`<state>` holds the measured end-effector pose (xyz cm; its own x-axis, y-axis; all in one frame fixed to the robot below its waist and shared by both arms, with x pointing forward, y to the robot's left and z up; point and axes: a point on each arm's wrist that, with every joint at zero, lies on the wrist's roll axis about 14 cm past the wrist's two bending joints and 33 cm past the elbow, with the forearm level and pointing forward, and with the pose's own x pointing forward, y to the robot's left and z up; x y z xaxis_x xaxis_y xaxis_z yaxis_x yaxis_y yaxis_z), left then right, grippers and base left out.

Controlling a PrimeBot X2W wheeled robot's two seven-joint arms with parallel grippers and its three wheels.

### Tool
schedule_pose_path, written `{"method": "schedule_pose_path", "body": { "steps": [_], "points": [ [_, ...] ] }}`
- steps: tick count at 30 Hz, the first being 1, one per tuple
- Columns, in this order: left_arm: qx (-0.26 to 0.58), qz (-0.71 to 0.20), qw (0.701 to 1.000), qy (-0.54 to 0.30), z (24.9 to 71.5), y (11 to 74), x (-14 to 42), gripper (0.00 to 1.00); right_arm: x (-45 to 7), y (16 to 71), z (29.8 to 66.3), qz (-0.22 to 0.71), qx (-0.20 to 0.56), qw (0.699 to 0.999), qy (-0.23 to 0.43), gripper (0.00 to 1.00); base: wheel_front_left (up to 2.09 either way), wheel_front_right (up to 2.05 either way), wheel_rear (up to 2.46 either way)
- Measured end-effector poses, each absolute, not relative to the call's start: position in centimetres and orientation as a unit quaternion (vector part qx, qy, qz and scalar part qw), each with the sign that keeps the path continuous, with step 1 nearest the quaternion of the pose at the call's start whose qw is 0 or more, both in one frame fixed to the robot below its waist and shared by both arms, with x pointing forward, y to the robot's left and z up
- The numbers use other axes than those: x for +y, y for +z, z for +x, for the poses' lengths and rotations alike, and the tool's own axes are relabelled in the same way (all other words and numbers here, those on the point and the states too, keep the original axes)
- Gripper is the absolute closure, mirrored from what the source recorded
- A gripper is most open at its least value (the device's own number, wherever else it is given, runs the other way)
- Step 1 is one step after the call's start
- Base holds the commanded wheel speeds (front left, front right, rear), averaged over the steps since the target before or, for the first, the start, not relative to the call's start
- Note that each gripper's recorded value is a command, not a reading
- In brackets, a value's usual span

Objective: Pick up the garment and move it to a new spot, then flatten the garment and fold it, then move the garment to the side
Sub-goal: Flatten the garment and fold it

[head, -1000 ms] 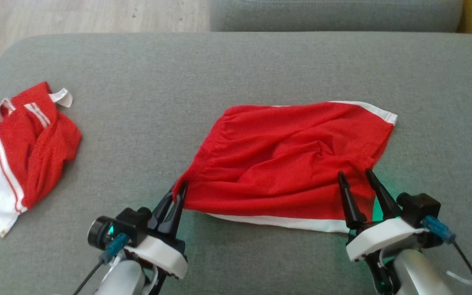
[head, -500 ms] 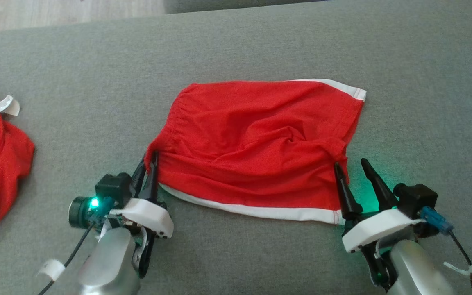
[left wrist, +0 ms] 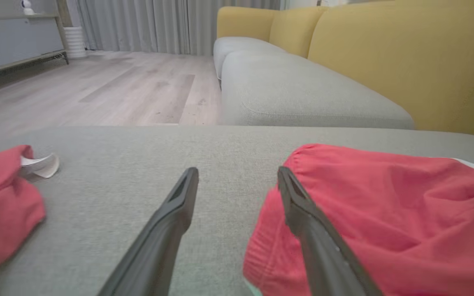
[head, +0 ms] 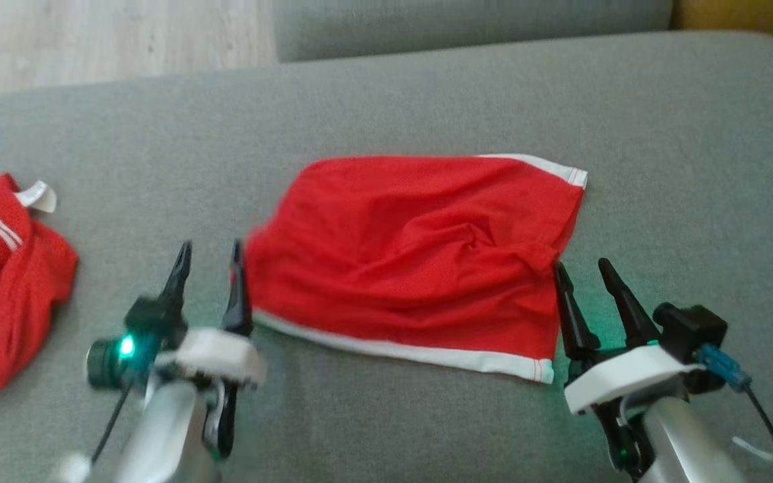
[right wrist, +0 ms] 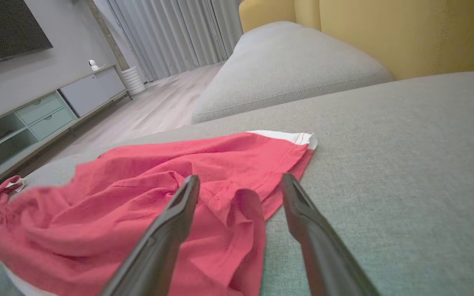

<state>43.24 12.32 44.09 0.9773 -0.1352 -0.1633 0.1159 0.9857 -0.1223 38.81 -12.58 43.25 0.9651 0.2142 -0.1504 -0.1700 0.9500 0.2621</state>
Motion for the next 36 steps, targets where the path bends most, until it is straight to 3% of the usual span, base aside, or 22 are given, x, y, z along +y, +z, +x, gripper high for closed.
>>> {"method": "schedule_pose_path", "body": {
  "steps": [9, 21, 28, 36],
  "points": [
    [0.113, -0.058, 0.992, -0.019, 35.4, 41.5, 15.5, 0.00, -12.4, 43.3, 36.2, 0.129, 0.089, 0.983, 0.095, 0.00, 0.00, 0.00, 0.00],
    [0.083, -0.055, 0.995, -0.018, 32.9, 43.1, 16.1, 0.00, -12.5, 43.7, 34.9, 0.134, 0.081, 0.984, 0.090, 0.00, 0.00, 0.00, 0.00],
    [0.094, -0.063, 0.993, -0.027, 32.8, 42.6, 15.4, 0.00, -10.4, 37.3, 31.5, 0.130, 0.196, 0.965, 0.112, 0.00, 0.00, 0.00, 0.00],
    [0.104, -0.071, 0.992, -0.022, 32.4, 41.9, 15.6, 0.00, -9.6, 35.9, 31.9, 0.153, 0.227, 0.955, 0.112, 0.00, 0.00, 0.00, 0.00]
  ]
}}
